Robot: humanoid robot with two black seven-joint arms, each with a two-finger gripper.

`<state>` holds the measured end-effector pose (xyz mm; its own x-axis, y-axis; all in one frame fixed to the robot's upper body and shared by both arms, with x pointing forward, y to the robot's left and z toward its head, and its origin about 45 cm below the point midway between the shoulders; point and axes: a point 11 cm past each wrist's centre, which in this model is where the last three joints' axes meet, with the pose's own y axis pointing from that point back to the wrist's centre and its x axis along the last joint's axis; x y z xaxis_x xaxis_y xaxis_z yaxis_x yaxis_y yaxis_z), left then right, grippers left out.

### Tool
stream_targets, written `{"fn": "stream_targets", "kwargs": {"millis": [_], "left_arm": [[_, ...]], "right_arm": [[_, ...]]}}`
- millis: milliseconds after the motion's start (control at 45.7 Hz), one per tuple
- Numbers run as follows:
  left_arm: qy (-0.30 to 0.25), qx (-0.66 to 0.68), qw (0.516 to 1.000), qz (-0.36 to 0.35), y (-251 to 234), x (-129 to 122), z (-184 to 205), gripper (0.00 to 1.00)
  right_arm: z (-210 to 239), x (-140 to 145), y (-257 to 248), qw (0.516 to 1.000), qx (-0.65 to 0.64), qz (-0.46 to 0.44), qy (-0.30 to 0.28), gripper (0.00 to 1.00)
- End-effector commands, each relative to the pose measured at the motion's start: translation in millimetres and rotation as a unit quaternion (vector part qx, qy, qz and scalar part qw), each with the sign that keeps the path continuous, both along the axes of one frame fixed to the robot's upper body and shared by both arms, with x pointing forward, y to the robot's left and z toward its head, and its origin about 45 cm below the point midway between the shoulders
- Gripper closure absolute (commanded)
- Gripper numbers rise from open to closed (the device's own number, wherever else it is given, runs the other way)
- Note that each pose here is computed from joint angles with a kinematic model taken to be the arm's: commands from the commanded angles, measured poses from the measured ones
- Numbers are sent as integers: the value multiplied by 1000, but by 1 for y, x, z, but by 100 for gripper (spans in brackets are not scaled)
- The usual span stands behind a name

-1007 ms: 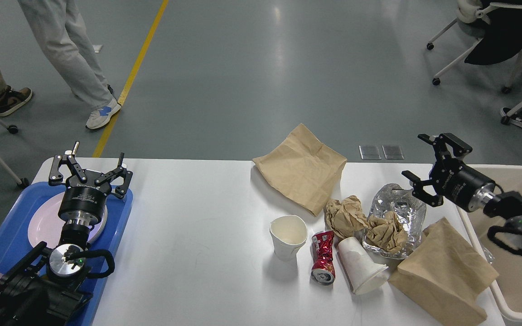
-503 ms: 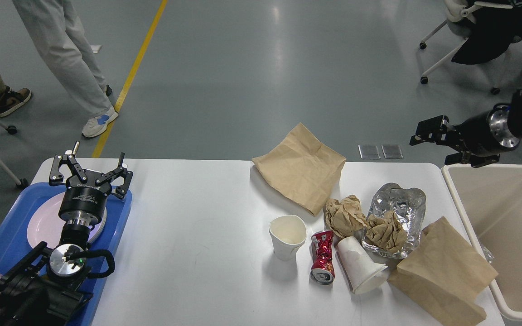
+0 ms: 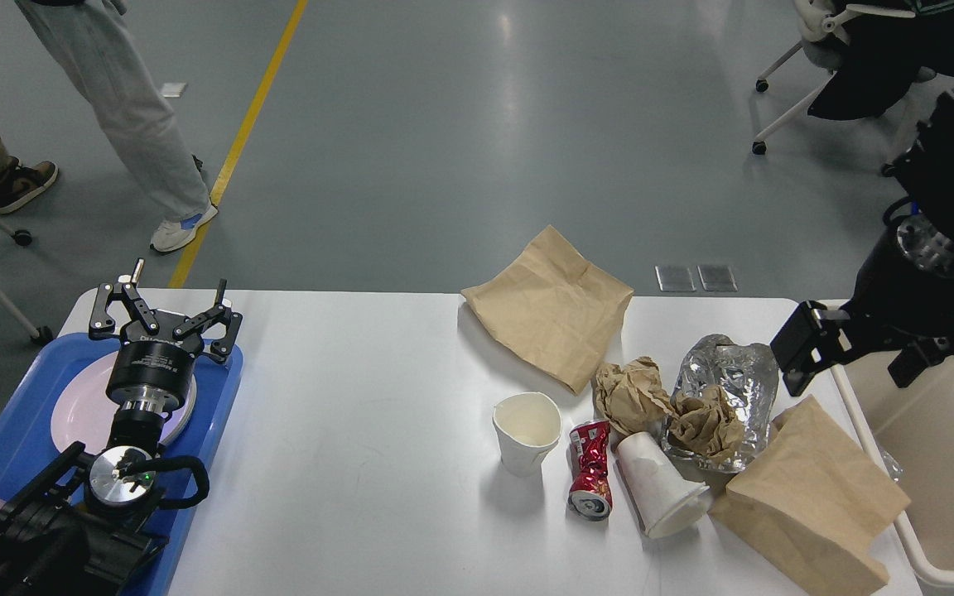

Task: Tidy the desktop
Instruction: 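Lift the paper bag up above the white bin, then lower the paper bag down into the white bin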

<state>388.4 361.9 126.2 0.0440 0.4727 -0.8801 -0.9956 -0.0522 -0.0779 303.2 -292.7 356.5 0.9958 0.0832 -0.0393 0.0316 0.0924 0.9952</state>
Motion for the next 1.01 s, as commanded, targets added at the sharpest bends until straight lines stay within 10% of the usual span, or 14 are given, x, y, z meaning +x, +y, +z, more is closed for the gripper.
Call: {"fn": "stream_targets", "kwargs": {"millis": [0,482,985], "left_arm": [[0,-1,1000,1,0,0,0,4],[0,-1,1000,0,0,0,0,4],[0,-1,1000,0,0,0,0,4]], "right_arm": [[-2,-14,14,999,22,15,-22,2],[-31,-14,-2,996,17,89,-22,4],[-205,-55,-36,992,46,110,-31,0]]}}
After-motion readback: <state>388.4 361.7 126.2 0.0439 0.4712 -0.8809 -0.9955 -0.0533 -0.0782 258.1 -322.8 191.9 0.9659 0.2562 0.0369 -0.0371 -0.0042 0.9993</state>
